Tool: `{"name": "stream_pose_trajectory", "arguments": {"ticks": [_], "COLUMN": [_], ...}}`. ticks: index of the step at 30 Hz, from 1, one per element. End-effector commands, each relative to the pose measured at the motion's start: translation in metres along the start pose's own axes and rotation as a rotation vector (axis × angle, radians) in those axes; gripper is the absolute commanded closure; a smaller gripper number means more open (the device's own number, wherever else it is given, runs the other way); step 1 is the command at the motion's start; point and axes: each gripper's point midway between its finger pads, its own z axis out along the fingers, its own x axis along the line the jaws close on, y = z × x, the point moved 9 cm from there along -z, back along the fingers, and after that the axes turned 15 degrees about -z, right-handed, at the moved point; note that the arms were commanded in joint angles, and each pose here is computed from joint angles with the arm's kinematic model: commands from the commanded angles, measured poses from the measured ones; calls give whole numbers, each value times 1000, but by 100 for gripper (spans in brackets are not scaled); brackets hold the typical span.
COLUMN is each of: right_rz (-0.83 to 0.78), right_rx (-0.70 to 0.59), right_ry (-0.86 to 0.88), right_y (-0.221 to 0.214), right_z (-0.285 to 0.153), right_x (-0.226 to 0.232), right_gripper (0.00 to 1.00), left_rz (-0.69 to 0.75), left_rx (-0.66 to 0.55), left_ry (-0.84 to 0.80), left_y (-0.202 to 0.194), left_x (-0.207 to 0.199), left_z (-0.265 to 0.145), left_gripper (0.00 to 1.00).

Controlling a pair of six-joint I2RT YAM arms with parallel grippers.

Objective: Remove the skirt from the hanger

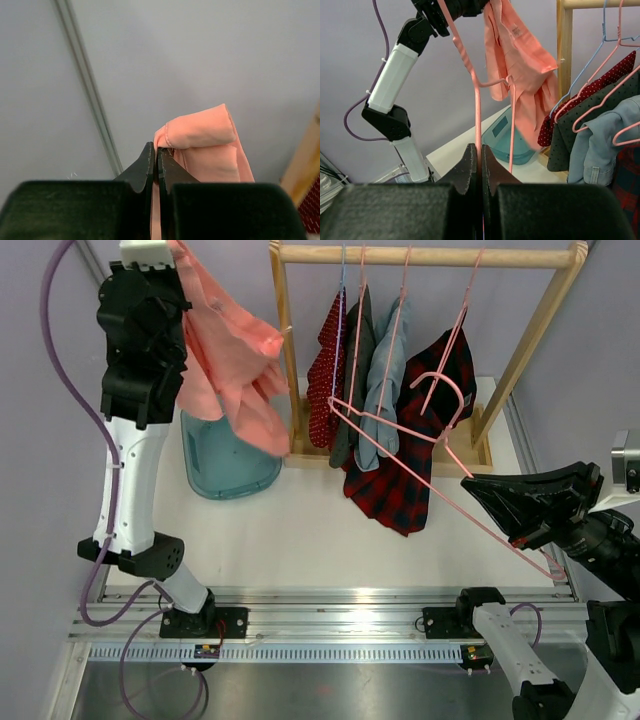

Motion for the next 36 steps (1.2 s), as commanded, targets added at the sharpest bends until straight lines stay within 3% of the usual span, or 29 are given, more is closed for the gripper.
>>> {"name": "stream_pose_trajectory", "arguments": {"ticks": [1, 5, 10, 12, 13, 15, 19, 22, 23, 24, 25, 26, 27, 29, 34, 36], "right_rz": [-50, -53, -52, -55, -62, -72, -112, -146, -158, -168, -178, -184, -186, -177, -159, -149], "right_rx": [-1, 26, 44, 39, 26, 12, -38, -73, -85, -91, -98, -111, -111, -113, -9, 17], "right_ry": [-46, -80, -121, -179, -247, -316, -406, -447, -456, -469, -504, -529, -561, -689, -944, -985], "right_y": [-2, -11, -23, -24, -23, -20, -5, 11, 19, 22, 25, 31, 33, 38, 27, 21], "right_z": [-5, -3, -1, -1, -2, -3, -4, -4, -3, -3, -4, -5, -5, -5, 6, 17], "right_x": [-4, -12, -20, -25, -30, -36, -43, -46, -46, -48, -51, -52, -55, -69, -112, -128], "right_gripper": [100, 100, 100, 100, 100, 100, 100, 100, 100, 100, 100, 100, 100, 100, 100, 100], "left_rz": [-195, -214, -191, -196, -210, -228, -252, -271, -262, -248, -239, -226, -223, -215, -239, -233], "left_rx": [-254, -224, -68, -77, 4, 36, 201, 238, 271, 319, 360, 400, 468, 502, 379, 417], "left_ry": [-26, -42, -64, -88, -85, -106, -90, -56, -47, -25, 4, 68, 122, 175, 75, 53], "left_y": [56, 36, -24, -26, -60, -72, -147, -175, -190, -209, -221, -214, -231, -222, -172, -171], "left_x": [19, 22, 17, 20, 19, 21, 27, 32, 33, 33, 33, 35, 35, 36, 38, 41], "left_z": [9, 36, 61, 51, 53, 42, 28, 24, 24, 31, 36, 40, 47, 43, 1, -14], "left_gripper": [100, 100, 100, 100, 100, 100, 100, 100, 96, 57, 25, 5, 1, 1, 1, 1]}}
